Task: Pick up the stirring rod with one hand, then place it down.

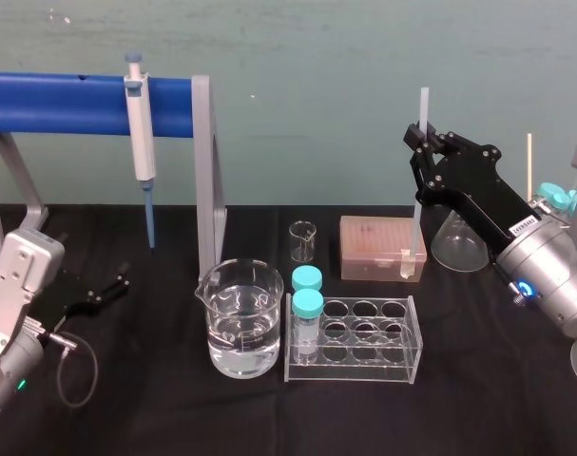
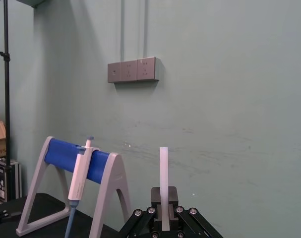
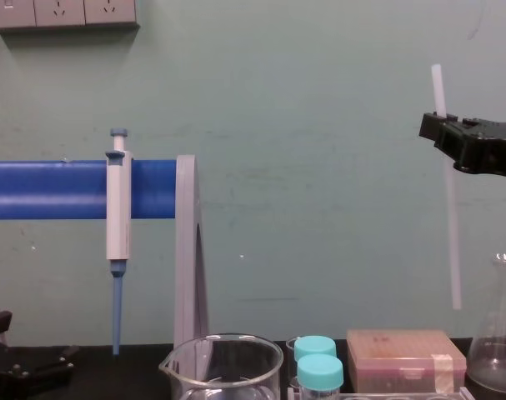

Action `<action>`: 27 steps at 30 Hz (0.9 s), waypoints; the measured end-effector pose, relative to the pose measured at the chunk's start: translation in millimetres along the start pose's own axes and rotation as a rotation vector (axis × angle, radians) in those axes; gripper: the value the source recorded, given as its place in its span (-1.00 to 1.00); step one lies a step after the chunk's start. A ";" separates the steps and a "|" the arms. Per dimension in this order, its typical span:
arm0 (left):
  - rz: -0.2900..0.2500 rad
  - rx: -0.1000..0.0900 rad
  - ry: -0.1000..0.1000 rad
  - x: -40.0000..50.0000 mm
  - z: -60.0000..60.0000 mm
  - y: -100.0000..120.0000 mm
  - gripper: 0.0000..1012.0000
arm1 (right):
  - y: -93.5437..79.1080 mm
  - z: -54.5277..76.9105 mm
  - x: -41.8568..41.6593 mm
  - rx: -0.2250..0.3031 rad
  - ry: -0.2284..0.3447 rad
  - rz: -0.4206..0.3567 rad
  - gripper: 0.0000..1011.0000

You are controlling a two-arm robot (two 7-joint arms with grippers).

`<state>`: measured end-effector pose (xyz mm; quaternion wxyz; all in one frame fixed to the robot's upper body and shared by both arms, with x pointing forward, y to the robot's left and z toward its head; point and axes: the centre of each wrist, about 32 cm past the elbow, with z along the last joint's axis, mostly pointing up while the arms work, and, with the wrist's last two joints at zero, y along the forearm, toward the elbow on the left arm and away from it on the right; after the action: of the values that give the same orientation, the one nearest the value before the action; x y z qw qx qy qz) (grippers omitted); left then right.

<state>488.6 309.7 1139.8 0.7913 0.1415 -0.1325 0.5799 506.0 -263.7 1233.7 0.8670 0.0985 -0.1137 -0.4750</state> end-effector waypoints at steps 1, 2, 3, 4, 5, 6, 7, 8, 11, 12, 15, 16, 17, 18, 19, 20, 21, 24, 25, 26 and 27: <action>0.000 0.000 0.000 0.0 0.0 0.0 0.98 | 0.0 -0.1 0.0 0.000 0.000 0.000 -0.86; 0.000 0.000 0.000 0.0 0.0 0.0 0.98 | -0.1 -0.3 0.1 -0.001 0.000 0.000 -0.86; 0.000 0.000 0.000 0.0 0.0 0.0 0.98 | -0.1 -0.4 0.1 -0.001 0.000 -0.001 -0.86; 0.000 0.000 0.000 0.0 0.0 0.0 0.98 | -0.1 -0.5 0.1 -0.001 0.000 -0.001 -0.86; 0.000 0.000 0.000 0.0 0.0 0.0 0.98 | -0.1 -0.5 0.1 -0.001 0.000 -0.001 -0.86; 0.000 0.000 0.000 0.0 0.0 0.0 0.98 | -0.2 -0.7 0.1 -0.002 0.000 -0.001 -0.86; 0.000 0.000 0.000 0.0 0.0 0.0 0.98 | -0.3 -0.8 0.1 -0.003 0.000 -0.001 -0.86; 0.000 0.000 0.000 0.0 0.0 0.0 0.98 | -0.6 -1.1 -0.1 -0.004 0.000 -0.001 -0.86; 0.000 0.000 0.000 0.0 0.0 0.0 0.98 | -1.2 -1.5 0.0 -0.006 0.000 -0.001 -0.86; 0.000 0.000 0.000 0.0 0.0 0.0 0.98 | -1.4 -1.6 0.1 -0.006 0.001 -0.001 -0.86; 0.000 0.000 0.000 0.0 0.0 0.0 0.98 | -2.3 -3.5 1.4 -0.010 0.010 0.004 -0.86; 0.000 0.000 0.000 0.0 0.0 0.0 0.98 | -2.5 -3.9 1.8 -0.011 0.012 0.005 -0.86; 0.000 0.000 0.000 0.0 0.0 0.0 0.98 | -2.7 -4.3 2.1 -0.012 0.013 0.005 -0.86; 0.000 0.000 0.000 0.0 0.0 0.0 0.98 | -3.0 -4.9 2.6 -0.014 0.014 0.005 -0.86; 0.000 0.000 0.000 0.0 0.0 0.0 0.98 | -3.1 -5.0 2.8 -0.014 0.015 0.005 -0.86; 0.000 0.000 0.000 0.0 0.0 0.0 0.98 | -3.2 -5.0 2.9 -0.014 0.015 0.005 -0.86; 0.000 0.000 0.000 0.0 0.0 0.0 0.98 | -3.3 -5.2 3.0 -0.015 0.015 0.005 -0.86; 0.000 0.000 0.000 0.0 0.0 0.0 0.98 | -3.8 -5.7 3.7 -0.016 0.018 0.008 -0.86; 0.000 0.000 0.000 0.0 0.0 0.0 0.98 | -4.0 -6.1 3.9 -0.016 0.019 0.011 -0.86; 0.000 0.000 0.000 0.0 0.0 0.0 0.98 | -4.2 -7.0 4.7 -0.014 0.023 0.018 -0.86; 0.000 0.000 0.000 0.0 0.0 0.0 0.98 | -4.4 -7.7 5.4 -0.012 0.025 0.024 -0.86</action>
<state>488.6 309.7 1139.8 0.7913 0.1415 -0.1324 0.5799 507.5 -270.1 1225.7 0.8746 0.0981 -0.1012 -0.4639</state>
